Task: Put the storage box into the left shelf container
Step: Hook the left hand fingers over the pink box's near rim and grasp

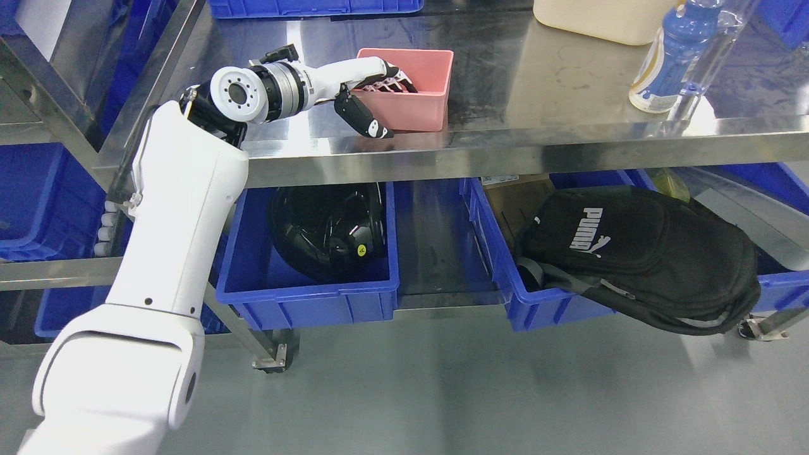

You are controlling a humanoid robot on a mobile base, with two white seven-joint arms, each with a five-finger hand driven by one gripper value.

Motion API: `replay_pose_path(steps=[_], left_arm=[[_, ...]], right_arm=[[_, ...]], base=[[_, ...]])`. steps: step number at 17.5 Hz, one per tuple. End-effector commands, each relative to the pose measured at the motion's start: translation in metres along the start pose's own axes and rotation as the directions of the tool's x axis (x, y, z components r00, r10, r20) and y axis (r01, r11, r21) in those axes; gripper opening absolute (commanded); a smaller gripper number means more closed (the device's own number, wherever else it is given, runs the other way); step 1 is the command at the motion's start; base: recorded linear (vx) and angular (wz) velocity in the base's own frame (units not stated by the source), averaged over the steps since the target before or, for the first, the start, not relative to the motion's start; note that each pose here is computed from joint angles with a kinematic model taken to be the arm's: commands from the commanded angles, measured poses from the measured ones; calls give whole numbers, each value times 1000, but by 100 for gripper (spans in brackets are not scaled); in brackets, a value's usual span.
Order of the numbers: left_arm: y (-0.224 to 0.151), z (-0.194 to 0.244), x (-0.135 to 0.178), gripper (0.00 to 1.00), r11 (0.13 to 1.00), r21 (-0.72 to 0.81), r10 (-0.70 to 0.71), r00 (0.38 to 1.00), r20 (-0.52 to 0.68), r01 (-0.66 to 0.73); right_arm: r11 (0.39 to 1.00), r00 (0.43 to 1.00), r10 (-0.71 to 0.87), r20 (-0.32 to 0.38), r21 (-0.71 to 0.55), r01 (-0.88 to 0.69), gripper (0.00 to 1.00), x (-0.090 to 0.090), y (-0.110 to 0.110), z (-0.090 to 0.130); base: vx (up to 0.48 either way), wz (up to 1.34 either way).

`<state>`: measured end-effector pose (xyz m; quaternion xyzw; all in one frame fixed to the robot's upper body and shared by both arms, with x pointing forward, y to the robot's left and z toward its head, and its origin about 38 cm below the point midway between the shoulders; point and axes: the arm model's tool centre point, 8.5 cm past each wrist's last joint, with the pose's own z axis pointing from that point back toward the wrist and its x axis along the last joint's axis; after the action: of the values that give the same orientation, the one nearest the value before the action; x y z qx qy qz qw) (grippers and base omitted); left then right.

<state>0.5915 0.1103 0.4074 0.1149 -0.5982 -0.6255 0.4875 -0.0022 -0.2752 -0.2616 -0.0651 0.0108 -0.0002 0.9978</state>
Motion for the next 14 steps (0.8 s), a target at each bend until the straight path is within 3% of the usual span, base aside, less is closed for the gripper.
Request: replay_pose_path(steps=[1, 2, 4, 8, 14], left_arm=[[-7, -3, -18, 25, 999, -17, 35, 999, -11, -35], [-3, 1, -19, 13, 999, 3, 35, 999, 20, -35], [3, 7, -20, 2, 999, 29, 43, 997, 57, -45], [17, 20, -22, 0, 972, 94, 191, 960, 205, -213], [32, 34, -7, 0, 853, 54, 414, 736, 535, -519]], right_arm=[[1000, 1000, -3, 8, -17, 4, 100, 0, -11, -1], [1000, 1000, -3, 8, -17, 4, 100, 0, -11, -1], [1000, 1000, -3, 8, -17, 4, 100, 0, -11, -1], [1000, 1000, -3, 8, -17, 4, 100, 0, -11, -1], [1000, 1000, -3, 8, -17, 4, 100, 0, -11, -1]], base=[[-3, 11], [0, 17], [1, 14], [0, 3], [0, 0]])
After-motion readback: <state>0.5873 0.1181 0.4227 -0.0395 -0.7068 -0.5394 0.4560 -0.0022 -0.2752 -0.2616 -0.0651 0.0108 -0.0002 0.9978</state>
